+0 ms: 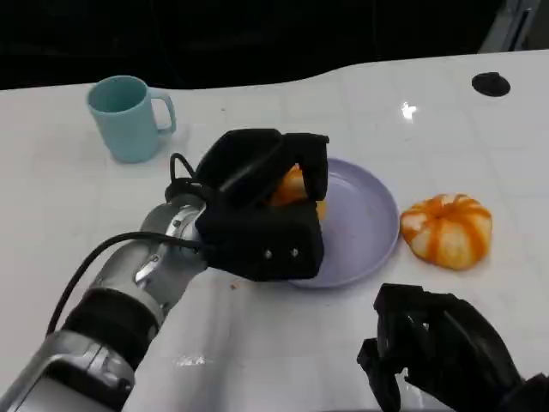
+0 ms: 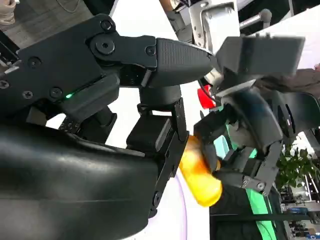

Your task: Grasp the bread from the table and place it into the plate.

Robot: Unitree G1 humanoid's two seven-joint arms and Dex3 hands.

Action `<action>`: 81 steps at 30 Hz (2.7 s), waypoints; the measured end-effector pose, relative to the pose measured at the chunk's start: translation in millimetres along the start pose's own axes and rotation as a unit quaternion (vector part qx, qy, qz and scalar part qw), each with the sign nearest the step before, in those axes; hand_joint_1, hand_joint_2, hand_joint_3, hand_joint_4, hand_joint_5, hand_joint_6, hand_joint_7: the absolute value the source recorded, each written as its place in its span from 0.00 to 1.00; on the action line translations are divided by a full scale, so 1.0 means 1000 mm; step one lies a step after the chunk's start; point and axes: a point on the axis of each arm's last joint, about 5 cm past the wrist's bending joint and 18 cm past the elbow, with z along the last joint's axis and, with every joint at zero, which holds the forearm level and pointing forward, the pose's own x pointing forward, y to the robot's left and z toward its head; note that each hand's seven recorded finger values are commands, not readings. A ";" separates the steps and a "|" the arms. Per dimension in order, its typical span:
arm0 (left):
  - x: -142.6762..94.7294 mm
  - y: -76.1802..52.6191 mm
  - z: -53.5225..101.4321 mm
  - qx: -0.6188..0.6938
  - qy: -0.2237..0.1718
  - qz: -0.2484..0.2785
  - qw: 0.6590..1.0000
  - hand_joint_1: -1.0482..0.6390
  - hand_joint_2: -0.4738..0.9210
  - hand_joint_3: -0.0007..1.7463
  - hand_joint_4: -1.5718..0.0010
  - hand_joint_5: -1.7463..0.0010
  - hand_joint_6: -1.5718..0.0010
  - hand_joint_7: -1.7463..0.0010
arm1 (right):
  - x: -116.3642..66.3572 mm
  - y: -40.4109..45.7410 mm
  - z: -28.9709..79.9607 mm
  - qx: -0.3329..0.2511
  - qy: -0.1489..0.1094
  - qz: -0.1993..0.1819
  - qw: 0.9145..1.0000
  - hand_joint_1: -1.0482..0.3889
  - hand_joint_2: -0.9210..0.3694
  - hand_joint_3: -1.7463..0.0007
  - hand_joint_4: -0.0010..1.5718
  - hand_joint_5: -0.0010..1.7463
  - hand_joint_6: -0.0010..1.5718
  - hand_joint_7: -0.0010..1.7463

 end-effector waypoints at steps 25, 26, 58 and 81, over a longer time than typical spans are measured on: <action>-0.019 0.020 -0.009 0.035 -0.050 -0.074 0.995 0.19 1.00 0.19 0.89 0.63 0.69 0.97 | 0.002 -0.0003 0.000 0.002 -0.002 0.000 1.000 0.08 0.15 0.58 0.76 0.95 0.66 0.88; -0.023 0.020 -0.011 0.026 -0.052 -0.066 0.996 0.19 1.00 0.19 0.89 0.63 0.69 0.97 | 0.002 -0.0003 0.000 0.002 -0.002 0.000 1.000 0.08 0.15 0.58 0.77 0.95 0.66 0.88; -0.150 -0.011 -0.002 -0.449 -0.036 0.094 0.888 0.25 1.00 0.21 0.52 0.00 0.64 0.00 | 0.001 -0.0019 0.001 0.003 0.002 0.005 1.000 0.08 0.14 0.61 0.76 0.95 0.66 0.87; -0.180 -0.049 -0.001 -0.609 0.025 0.058 0.790 0.25 1.00 0.20 0.46 0.00 0.62 0.00 | -0.001 -0.0037 0.004 -0.003 0.001 0.004 1.000 0.08 0.13 0.60 0.76 0.95 0.65 0.87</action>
